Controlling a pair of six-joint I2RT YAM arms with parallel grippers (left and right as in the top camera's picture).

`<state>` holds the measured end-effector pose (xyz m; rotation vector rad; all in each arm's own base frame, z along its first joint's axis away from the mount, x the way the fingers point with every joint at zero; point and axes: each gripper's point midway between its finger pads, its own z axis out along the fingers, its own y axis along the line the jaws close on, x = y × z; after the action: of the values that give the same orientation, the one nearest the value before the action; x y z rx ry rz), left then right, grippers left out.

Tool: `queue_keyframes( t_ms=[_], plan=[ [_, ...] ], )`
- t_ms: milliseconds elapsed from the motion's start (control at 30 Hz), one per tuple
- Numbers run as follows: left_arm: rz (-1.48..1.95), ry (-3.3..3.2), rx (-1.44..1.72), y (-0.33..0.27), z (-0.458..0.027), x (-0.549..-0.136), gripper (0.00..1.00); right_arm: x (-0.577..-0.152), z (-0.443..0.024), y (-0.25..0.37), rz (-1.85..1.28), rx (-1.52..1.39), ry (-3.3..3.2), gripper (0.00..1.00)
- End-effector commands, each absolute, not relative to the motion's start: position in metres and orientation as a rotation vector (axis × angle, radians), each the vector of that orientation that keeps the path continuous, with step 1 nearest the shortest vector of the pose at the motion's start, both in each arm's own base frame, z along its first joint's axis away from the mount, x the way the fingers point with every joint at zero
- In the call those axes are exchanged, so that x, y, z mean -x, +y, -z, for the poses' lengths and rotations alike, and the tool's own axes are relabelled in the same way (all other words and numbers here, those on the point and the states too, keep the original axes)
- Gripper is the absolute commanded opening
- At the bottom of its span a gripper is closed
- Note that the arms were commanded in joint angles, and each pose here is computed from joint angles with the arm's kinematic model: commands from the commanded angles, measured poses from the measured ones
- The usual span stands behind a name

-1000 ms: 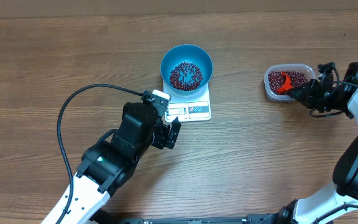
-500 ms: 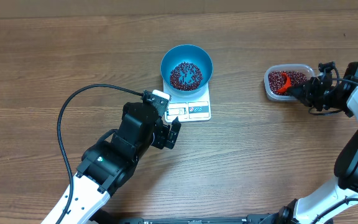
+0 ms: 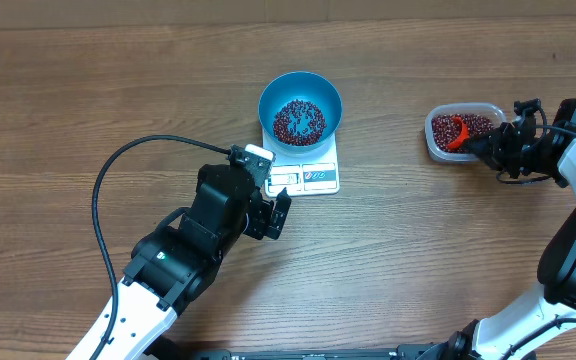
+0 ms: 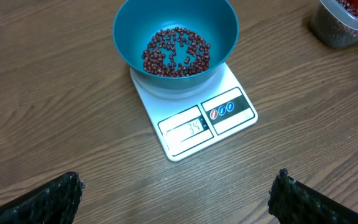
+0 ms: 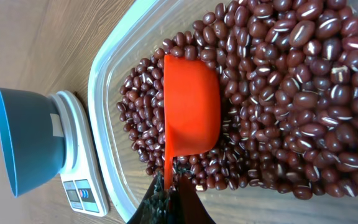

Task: Scoop item into bowl and weigh 150g on scale
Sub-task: 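Dip the red scoop into the beans and scoop with the right gripper, then lift the filled scoop and carry it left over the blue bowl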

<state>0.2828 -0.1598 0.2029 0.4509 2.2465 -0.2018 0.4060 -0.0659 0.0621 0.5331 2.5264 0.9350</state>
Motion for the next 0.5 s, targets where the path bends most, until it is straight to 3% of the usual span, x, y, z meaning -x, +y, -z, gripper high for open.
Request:
queue_keyframes(
  t_ms=[0,467],
  plan=[
    [0.192,2.224,-0.458,-0.158,-0.208,-0.282,1.0,-0.4,-0.035,-0.07,-0.89,-0.562,2.591,0.04],
    [0.192,2.223,-0.458,-0.158,-0.208,-0.283,1.0,-0.397,-0.075,-0.094,-1.195,-0.574,2.318,0.04]
  ],
)
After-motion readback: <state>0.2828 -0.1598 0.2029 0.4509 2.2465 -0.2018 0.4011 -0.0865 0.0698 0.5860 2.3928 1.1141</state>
